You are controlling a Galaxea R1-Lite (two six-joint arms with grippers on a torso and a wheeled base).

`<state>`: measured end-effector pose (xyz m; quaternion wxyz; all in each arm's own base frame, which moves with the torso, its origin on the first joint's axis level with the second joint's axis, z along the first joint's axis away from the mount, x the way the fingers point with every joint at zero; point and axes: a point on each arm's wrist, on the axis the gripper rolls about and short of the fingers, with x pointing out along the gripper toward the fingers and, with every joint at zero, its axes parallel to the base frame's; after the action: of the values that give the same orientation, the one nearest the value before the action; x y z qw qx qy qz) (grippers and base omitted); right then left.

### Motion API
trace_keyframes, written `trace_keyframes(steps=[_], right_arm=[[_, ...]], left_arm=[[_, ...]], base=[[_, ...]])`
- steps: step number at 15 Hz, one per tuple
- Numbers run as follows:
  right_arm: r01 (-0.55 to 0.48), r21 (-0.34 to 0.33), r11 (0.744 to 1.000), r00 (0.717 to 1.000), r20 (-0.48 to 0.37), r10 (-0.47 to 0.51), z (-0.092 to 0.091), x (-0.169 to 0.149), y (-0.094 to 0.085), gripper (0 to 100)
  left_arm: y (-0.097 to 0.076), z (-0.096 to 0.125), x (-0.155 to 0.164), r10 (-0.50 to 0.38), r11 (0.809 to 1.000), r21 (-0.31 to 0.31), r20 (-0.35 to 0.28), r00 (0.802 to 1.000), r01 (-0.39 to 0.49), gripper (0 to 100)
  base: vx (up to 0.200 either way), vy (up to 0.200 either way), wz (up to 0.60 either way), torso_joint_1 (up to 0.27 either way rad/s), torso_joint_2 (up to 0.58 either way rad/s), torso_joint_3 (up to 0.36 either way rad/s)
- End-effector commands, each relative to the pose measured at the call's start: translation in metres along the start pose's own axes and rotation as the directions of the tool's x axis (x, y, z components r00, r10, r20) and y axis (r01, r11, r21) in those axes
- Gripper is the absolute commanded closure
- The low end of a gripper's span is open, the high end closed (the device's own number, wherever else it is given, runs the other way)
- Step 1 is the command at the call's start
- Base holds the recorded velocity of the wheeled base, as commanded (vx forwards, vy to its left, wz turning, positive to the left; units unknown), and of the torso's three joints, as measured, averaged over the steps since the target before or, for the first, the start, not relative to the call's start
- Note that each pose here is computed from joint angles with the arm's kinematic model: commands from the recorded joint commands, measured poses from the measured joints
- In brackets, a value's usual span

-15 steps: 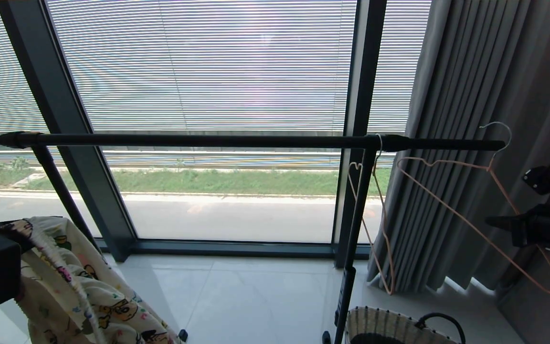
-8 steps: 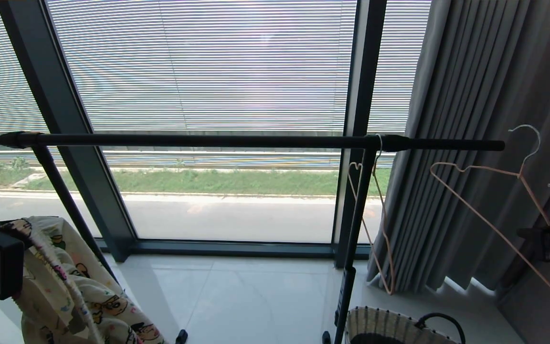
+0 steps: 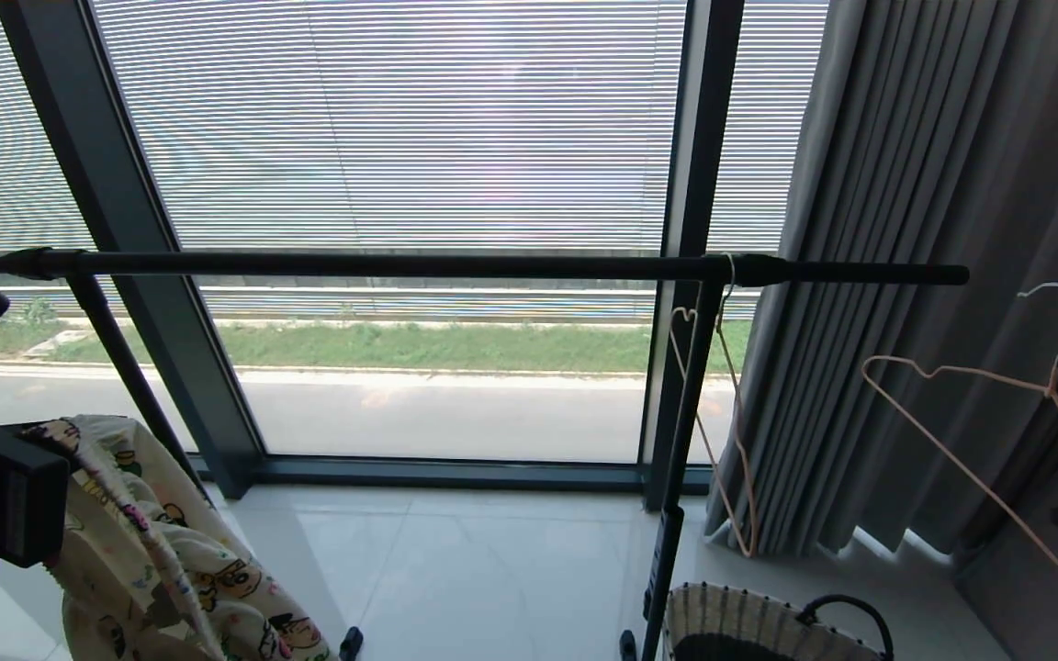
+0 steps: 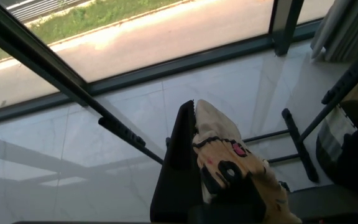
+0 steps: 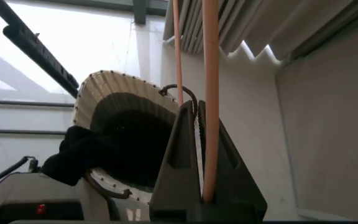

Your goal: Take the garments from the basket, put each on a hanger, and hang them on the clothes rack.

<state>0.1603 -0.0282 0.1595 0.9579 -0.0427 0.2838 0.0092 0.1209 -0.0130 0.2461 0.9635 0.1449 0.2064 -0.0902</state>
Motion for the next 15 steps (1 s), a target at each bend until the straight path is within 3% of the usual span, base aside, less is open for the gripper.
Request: trace_keyframes(steps=[1, 4, 13, 15], right_arm=[[0.001, -0.017, 1.0, 0.999, 0.046, 0.0, 0.001, -0.012, 0.004, 100], [0.03, -0.029, 0.999, 0.998, 0.057, -0.028, 0.001, -0.017, 0.007, 100], [-0.023, -0.069, 0.997, 0.996, 0.08, 0.029, -0.002, -0.036, 0.019, 100], [-0.025, -0.07, 0.997, 0.996, 0.086, 0.031, -0.004, -0.042, 0.02, 100]], left_arm=[[0.0, 0.0, 0.001, 0.0, 1.0, 0.0, -0.001, 1.0, 0.0, 100], [0.0, 0.0, 0.001, 0.0, 1.0, 0.005, -0.001, 1.0, 0.0, 100], [0.0, 0.0, 0.0, -0.003, 1.0, 0.01, 0.002, 1.0, 0.003, 100], [0.0, 0.0, 0.0, -0.003, 1.0, 0.009, 0.002, 1.0, 0.003, 100]], base=[[-0.2, 0.0, 0.0, 0.007, 0.0, -0.002], [-0.2, 0.0, 0.0, -0.007, 0.0, 0.005], [-0.2, 0.0, 0.0, 0.002, 0.0, 0.002], [0.0, 0.0, 0.0, 0.0, 0.0, 0.0]])
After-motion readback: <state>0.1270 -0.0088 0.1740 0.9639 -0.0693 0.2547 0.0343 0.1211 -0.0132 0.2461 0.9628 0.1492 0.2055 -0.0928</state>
